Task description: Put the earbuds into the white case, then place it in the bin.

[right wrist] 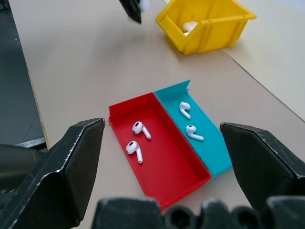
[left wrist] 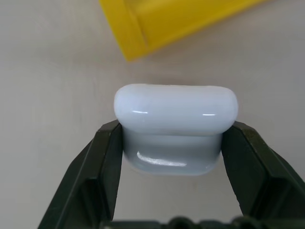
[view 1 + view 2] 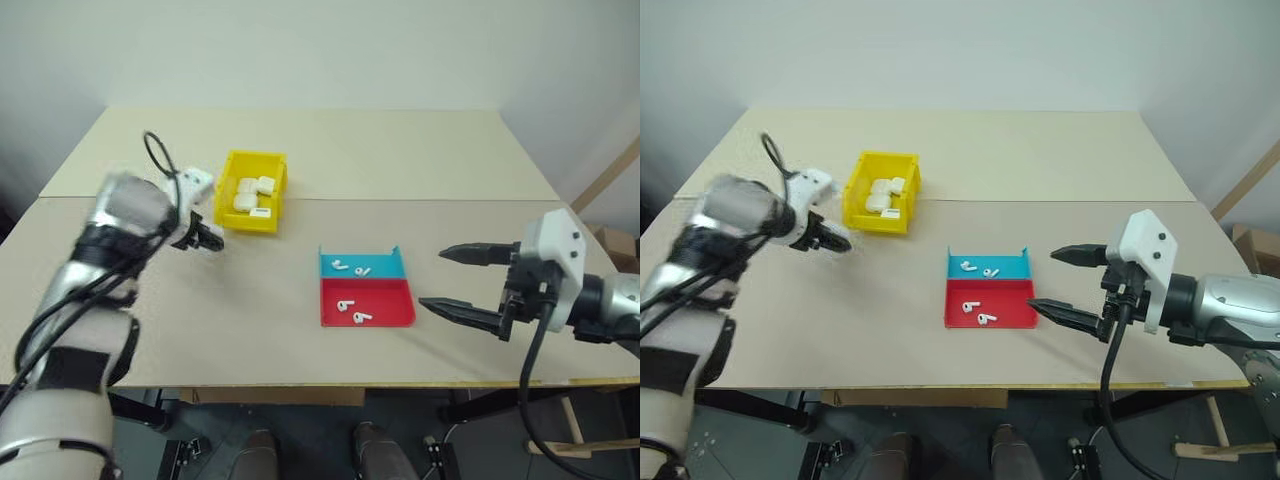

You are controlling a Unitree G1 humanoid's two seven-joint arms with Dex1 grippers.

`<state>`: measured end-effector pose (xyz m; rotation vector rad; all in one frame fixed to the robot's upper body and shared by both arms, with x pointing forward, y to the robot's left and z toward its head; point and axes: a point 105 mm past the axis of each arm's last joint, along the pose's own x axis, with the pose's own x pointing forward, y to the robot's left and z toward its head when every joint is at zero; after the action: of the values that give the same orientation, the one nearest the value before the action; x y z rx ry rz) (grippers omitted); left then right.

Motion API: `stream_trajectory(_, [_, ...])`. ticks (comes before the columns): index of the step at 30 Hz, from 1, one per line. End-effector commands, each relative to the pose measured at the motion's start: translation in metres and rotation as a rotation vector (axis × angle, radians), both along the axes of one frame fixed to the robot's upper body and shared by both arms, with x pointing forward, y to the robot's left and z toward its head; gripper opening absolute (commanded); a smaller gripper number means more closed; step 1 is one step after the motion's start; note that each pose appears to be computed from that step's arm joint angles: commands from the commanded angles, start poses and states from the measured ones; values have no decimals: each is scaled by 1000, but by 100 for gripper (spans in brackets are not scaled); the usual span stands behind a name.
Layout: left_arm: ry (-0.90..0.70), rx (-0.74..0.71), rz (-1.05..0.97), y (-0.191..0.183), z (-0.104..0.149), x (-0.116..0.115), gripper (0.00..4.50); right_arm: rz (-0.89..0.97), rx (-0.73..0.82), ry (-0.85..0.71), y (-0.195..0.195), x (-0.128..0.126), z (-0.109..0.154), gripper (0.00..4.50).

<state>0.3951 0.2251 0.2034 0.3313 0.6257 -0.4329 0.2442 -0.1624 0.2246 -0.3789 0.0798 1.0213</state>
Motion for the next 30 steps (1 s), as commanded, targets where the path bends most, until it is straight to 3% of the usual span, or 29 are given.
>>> stream_trajectory(1, [-422,-166,-234,-23,53,-26,279,28,22,-59,5,2,8,450])
stream_trajectory(4, [-508,-294,-303,-34,63,-44,279,57,27,-57,7,5,8,450])
stream_trajectory(7, [-558,-522,-537,-57,81,-74,279,117,8,-46,13,7,11,450])
stream_trajectory(13, [-596,-716,-941,-84,80,-119,279,142,-103,-6,24,23,15,450])
stream_trajectory(21, [-473,-662,-1263,-98,43,-149,279,186,-321,201,42,26,2,450])
stream_trajectory(24, [-468,-640,-1290,-98,37,-152,279,189,-388,232,48,27,-6,387])
stream_trajectory(27, [-461,-613,-1294,-95,33,-153,279,180,-455,268,58,30,-14,287])
stream_trajectory(30, [-455,-595,-1289,-91,31,-153,279,154,-518,296,67,36,-24,287])
